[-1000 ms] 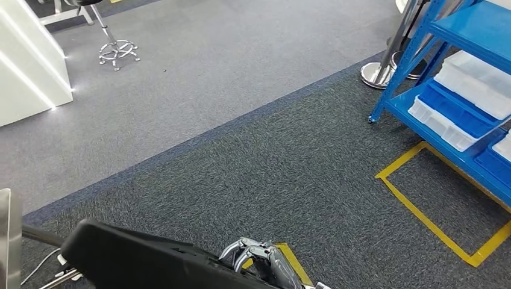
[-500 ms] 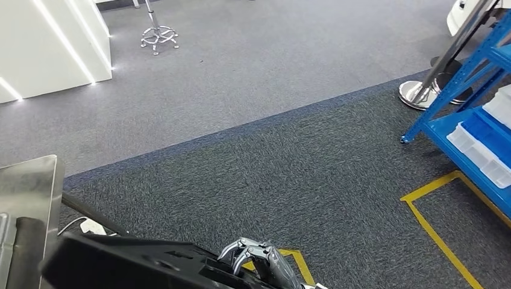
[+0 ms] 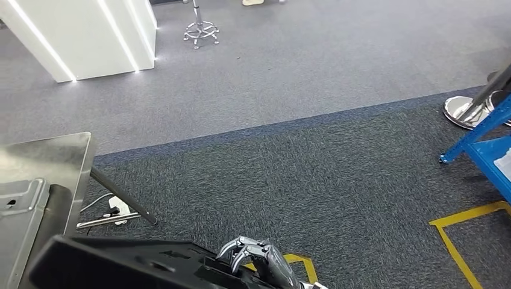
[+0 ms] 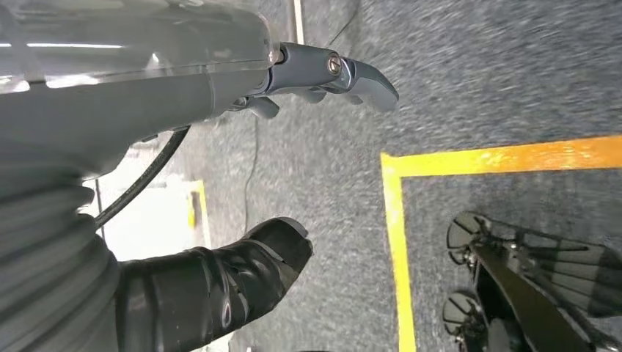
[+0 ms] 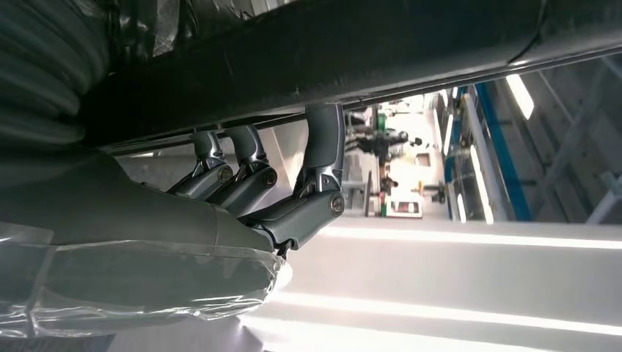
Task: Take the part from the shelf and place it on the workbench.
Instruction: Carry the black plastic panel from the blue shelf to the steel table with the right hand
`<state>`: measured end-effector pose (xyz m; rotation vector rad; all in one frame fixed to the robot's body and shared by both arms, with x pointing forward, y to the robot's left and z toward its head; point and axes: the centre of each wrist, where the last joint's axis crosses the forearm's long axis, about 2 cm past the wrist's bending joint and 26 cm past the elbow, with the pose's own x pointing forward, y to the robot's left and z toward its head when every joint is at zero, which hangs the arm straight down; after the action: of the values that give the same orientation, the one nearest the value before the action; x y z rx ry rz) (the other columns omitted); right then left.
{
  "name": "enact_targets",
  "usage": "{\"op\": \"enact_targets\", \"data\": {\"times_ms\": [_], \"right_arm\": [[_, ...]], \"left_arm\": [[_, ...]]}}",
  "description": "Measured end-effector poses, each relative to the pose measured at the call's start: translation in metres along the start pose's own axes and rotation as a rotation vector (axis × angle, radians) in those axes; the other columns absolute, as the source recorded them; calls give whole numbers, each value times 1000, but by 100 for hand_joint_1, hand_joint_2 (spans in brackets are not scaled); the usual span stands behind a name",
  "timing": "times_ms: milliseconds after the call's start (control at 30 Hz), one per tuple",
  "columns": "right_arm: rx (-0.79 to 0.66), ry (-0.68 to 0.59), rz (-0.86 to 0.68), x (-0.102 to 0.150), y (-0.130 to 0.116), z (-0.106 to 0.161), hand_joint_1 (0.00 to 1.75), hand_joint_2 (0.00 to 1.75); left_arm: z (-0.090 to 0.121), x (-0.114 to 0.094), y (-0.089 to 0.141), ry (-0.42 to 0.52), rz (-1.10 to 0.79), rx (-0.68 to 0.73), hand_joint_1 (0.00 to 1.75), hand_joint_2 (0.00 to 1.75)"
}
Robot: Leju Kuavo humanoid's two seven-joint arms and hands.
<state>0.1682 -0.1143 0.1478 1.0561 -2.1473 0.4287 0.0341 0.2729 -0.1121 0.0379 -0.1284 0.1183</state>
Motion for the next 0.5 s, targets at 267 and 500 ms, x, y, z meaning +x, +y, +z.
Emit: {"op": "enact_targets", "data": {"times_ms": [267, 500], "right_arm": [[1, -2, 2, 0, -1, -1, 175, 175], [0, 3, 3, 0, 0, 2, 175, 175]], "left_arm": [[0, -1, 0, 3, 1, 1, 0, 175], [0, 0, 0, 0, 1, 1, 0, 175]]}}
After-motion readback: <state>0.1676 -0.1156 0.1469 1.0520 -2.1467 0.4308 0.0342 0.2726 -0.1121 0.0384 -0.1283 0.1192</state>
